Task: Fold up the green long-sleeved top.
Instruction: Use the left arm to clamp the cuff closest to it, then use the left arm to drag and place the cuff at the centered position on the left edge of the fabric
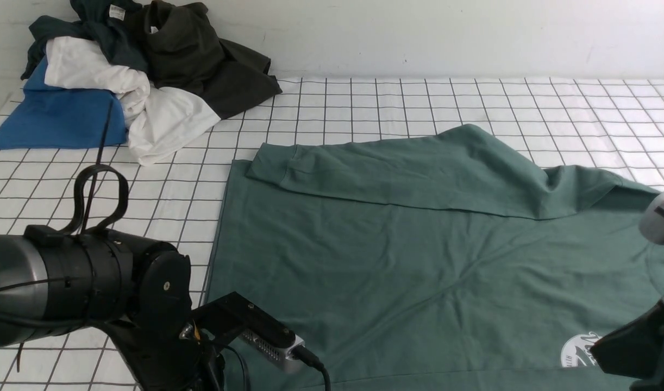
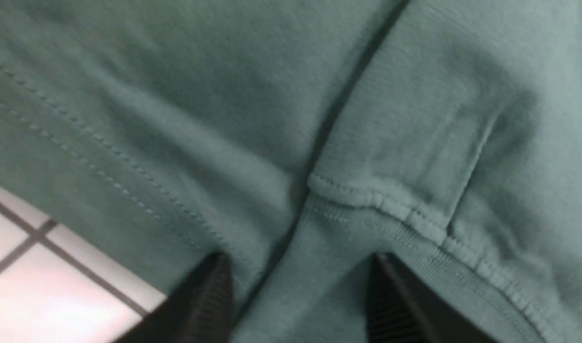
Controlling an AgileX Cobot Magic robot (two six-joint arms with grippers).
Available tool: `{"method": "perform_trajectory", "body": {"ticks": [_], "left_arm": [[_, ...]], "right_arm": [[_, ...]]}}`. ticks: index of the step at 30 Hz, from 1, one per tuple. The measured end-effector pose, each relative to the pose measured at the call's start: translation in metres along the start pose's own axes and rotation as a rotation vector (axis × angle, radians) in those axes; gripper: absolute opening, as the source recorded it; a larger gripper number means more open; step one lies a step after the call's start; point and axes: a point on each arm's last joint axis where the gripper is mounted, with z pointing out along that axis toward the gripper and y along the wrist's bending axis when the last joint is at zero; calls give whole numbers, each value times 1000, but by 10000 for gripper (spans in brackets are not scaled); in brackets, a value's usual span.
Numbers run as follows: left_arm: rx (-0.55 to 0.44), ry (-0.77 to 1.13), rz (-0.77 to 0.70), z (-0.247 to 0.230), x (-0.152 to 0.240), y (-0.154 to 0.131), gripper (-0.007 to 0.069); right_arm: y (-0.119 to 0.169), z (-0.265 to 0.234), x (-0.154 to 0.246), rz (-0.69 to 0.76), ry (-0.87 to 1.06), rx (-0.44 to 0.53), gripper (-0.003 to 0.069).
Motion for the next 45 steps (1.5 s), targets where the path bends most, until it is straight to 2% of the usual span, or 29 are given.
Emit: {"method": "perform_trajectory", "body": {"ticks": [1, 2, 3, 8, 9, 18, 26, 30, 36, 45], "left_arm": [[0, 1, 0, 0, 0, 0, 277], [0, 1, 0, 0, 0, 0, 269], [3, 7, -1, 0, 1, 0, 214], [15, 25, 13, -2, 3, -2, 41], [15, 18, 17, -4, 4, -3, 26], [8, -84, 59, -43, 0, -10, 19], [-73, -312, 148, -122, -45, -16, 19], [-157, -380, 165, -159, -74, -12, 19], [-215, -363, 81, -170, -101, 13, 19], [-197, -198, -41, -112, -127, 62, 31]], "right_arm": [[0, 0, 0, 0, 0, 0, -14], [0, 0, 0, 0, 0, 0, -14], [0, 0, 0, 0, 0, 0, -14], [0, 0, 0, 0, 0, 0, -14], [0, 0, 0, 0, 0, 0, -14], [0, 0, -1, 0, -7, 3, -14], [-1, 0, -1, 0, -15, 7, -14], [0, 0, -1, 0, -11, 4, -14], [0, 0, 0, 15, 1, 1, -14], [1, -3, 2, 13, -8, 5, -14]]}}
